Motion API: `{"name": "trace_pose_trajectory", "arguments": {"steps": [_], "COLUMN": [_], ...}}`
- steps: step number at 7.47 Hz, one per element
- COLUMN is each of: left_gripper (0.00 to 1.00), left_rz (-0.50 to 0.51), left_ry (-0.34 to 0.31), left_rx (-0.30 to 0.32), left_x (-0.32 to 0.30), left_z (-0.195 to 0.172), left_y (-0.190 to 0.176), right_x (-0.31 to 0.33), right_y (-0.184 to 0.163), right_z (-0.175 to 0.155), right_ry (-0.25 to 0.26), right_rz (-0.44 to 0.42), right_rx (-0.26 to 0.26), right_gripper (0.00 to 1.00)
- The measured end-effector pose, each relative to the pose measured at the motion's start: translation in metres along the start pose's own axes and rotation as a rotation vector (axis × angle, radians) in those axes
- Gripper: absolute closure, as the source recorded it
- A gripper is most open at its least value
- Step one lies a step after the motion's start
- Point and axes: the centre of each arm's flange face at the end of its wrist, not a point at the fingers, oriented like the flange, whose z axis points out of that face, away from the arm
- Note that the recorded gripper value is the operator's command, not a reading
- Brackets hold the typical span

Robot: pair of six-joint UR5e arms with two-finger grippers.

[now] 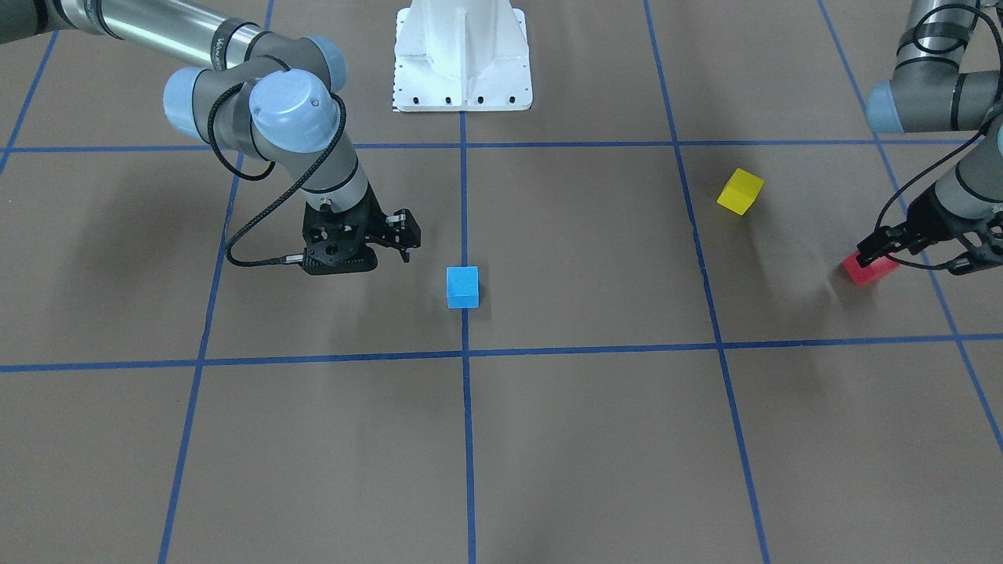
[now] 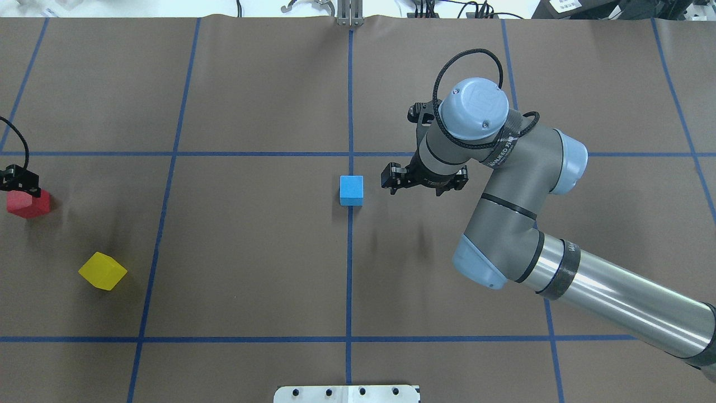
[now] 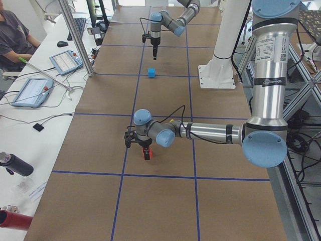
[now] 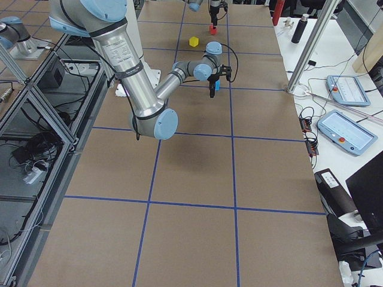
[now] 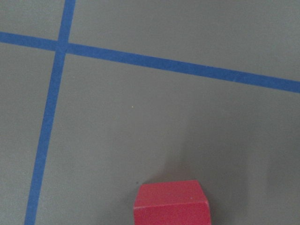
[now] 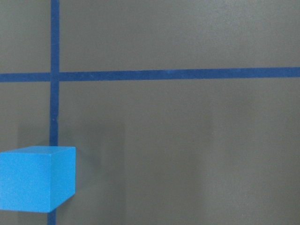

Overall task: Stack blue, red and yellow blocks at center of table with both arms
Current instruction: 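Grasp the red cube with the left gripper and lift it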

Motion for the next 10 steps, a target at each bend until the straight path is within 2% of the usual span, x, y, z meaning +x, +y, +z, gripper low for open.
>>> {"name": "trace_pose_trajectory", "arguments": {"steps": [3, 4, 5, 6, 8, 9, 10], "left_gripper": [0.01, 0.11, 0.74, 1.0, 1.0, 1.0, 1.0], "left_rz": [0.034, 0.039, 0.042, 0.042, 0.041, 0.05, 0.059], "left_ry": [0.01, 0.013, 0.016, 0.018, 0.026, 0.055, 0.11], "left_rx": [-0.006, -0.005, -0.003, -0.002, 0.002, -0.003, -0.021], "left_x": [0.008, 0.008, 0.008, 0.008, 0.011, 0.024, 0.053], "left_z": [0.015, 0.02, 0.023, 0.023, 0.02, 0.011, -0.009], "left_y": [0.003, 0.001, 0.0, 0.0, 0.0, 0.001, 0.0], "right_x": [-0.002, -0.002, -0.003, -0.004, -0.004, -0.001, 0.011], "right_y": [0.0, 0.0, 0.0, -0.001, 0.0, 0.002, 0.004], "right_z": [-0.001, -0.001, -0.002, -0.002, -0.007, -0.011, -0.015], "right_ry": [0.001, 0.001, 0.001, 0.001, -0.003, -0.008, -0.01], "right_rz": [0.002, 0.002, 0.003, 0.005, 0.006, 0.004, 0.002], "right_rx": [0.008, 0.011, 0.014, 0.019, 0.027, 0.028, 0.029], "right_gripper": [0.01, 0.01, 0.01, 0.01, 0.01, 0.01, 0.01]}}
